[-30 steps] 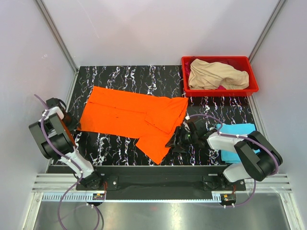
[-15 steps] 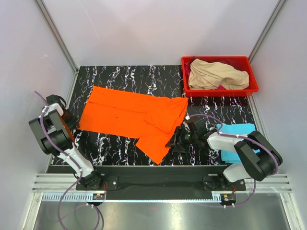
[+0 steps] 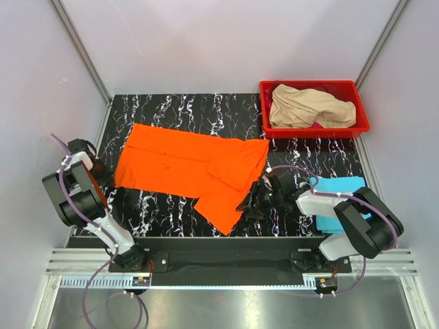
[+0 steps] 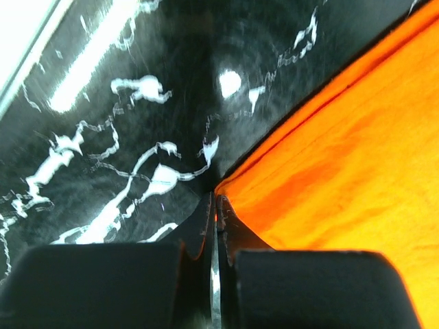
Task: Fold and stack the t-shirts
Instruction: Fold the tshirt
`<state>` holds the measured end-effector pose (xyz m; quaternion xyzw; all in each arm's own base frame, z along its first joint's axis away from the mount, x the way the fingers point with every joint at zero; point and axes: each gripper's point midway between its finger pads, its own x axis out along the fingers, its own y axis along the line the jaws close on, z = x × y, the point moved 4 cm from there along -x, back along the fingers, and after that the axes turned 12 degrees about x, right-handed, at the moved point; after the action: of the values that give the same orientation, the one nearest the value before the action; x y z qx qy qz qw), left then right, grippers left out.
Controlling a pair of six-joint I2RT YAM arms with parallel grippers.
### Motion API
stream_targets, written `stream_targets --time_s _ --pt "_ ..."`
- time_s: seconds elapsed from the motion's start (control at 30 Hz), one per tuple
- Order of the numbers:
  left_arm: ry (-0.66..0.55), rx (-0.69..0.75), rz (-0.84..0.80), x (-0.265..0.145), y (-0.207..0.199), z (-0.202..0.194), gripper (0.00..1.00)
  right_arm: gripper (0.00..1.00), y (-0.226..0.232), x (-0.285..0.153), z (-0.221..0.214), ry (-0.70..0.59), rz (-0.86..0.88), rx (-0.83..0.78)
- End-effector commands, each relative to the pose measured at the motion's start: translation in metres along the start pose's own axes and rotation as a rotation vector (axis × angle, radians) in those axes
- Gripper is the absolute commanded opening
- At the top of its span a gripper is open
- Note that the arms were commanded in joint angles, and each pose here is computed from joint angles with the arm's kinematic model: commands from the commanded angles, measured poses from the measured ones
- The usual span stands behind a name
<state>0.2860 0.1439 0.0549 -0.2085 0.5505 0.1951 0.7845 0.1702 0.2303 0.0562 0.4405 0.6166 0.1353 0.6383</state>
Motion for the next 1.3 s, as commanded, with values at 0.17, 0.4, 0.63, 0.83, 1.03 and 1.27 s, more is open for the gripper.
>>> stream_targets --time_s 0.17,0.4,0.63,0.83,1.03,1.27 --pt "-0.017 -0.049 -0.034 -0.016 -0.009 -0.011 0.00 0.63 -0.021 0.006 0.006 -0.080 -0.083 0.068" --pt "-0.074 -0.071 -0.039 -0.025 -0.011 -0.008 0.00 0.49 -0.020 0.013 0.018 -0.150 -0.080 0.094" --pt "-0.097 -0.092 -0.016 -0.031 -0.008 -0.012 0.00 0.00 -0.028 0.007 0.009 -0.130 -0.082 0.089" --pt "-0.128 -0.093 0.038 -0.039 -0.001 -0.020 0.00 0.00 -0.027 -0.026 -0.012 -0.105 -0.096 0.009" --pt "-0.136 -0.073 0.002 -0.045 -0.009 -0.019 0.00 0.00 -0.002 -0.039 -0.004 -0.128 -0.094 -0.088" --pt "-0.158 -0.004 0.005 -0.063 -0.028 -0.008 0.00 0.00 0.014 -0.047 0.023 -0.115 -0.082 -0.063"
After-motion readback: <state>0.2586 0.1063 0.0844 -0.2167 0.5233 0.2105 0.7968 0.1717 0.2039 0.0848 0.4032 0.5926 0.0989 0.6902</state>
